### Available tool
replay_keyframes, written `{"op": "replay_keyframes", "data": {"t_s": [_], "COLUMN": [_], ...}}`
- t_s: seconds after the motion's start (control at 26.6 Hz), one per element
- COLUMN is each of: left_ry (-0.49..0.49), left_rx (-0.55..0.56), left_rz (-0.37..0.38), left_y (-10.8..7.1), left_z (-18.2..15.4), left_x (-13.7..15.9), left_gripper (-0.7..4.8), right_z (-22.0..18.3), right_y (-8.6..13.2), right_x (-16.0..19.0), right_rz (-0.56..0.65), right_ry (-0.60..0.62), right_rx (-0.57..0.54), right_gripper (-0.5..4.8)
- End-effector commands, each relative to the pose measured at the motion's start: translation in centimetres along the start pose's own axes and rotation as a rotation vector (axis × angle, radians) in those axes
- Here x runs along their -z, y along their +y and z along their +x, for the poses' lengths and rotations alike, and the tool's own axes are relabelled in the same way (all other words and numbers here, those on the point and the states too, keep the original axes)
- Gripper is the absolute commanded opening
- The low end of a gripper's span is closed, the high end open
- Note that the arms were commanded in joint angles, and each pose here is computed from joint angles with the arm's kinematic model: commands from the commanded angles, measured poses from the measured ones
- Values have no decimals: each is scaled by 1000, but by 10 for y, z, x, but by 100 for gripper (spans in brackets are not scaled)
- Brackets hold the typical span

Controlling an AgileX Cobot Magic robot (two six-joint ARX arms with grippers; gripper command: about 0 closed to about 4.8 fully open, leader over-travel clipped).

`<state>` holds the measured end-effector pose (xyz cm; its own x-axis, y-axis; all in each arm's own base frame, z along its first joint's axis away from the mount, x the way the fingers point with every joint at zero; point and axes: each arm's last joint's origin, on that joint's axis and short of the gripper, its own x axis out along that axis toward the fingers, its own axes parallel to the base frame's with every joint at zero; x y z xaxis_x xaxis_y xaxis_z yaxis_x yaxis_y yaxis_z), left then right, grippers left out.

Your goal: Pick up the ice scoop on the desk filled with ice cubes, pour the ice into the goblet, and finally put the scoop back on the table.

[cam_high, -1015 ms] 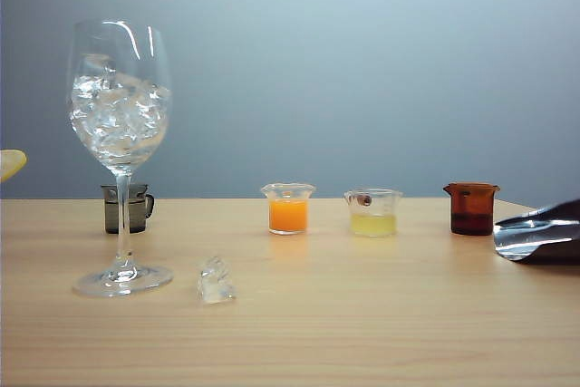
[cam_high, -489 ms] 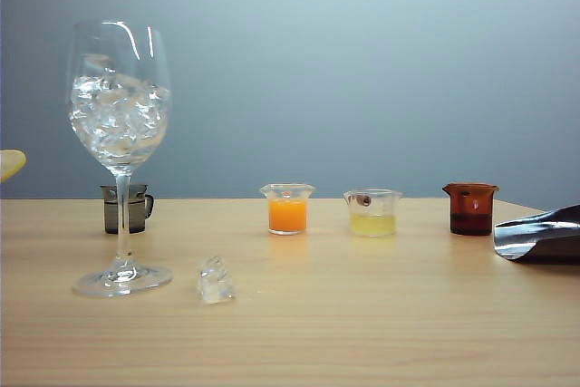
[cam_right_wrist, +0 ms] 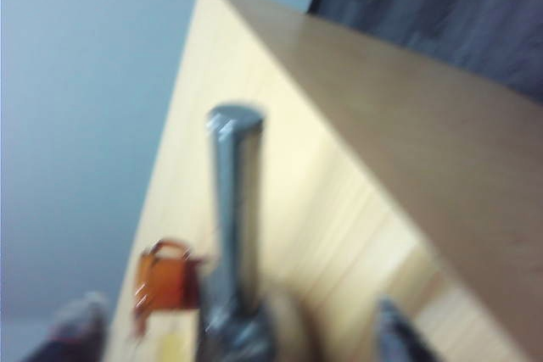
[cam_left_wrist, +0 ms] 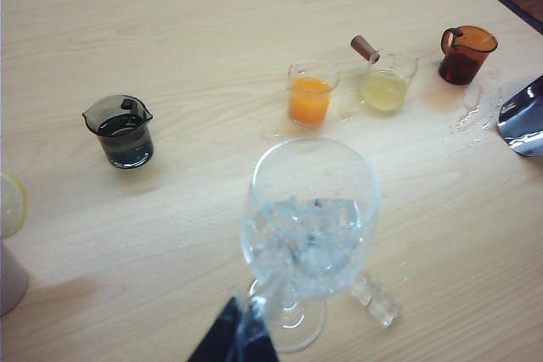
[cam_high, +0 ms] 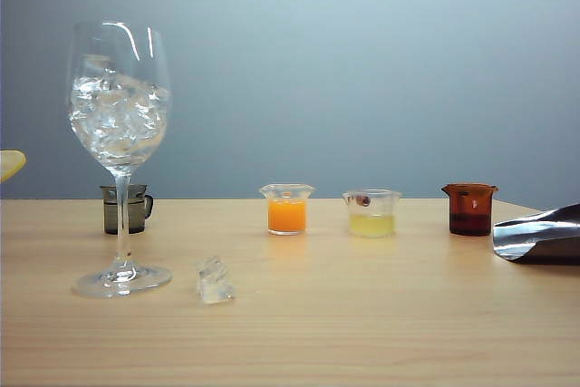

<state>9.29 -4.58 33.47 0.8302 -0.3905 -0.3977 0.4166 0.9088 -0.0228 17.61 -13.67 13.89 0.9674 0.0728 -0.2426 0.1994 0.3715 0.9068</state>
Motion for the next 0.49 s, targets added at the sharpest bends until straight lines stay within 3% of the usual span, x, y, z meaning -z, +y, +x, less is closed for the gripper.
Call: {"op": "replay_keyframes", "data": {"t_s": [0.04, 0.08, 0.26, 0.49], "left_ry": [-32, -40, -111, -207], "left_rx": [1, 1, -16, -75], "left_rz": [0, 0, -11, -135], "left_y": [0, 0, 2, 5], "left_z": [-7, -9, -35, -59], "left_x": [-1, 0, 7, 16], "left_gripper": [-6, -6, -6, -6], "right_z": [-4, -5, -7, -9], "right_y": [10, 13, 40, 71], "right_x": [4, 4, 13, 32], "right_rz": [-44, -55, -96, -177], "right_ry": [86, 97, 124, 183], "right_rx": [-102, -118, -204, -293], "right_gripper": [52, -20, -9, -9]}}
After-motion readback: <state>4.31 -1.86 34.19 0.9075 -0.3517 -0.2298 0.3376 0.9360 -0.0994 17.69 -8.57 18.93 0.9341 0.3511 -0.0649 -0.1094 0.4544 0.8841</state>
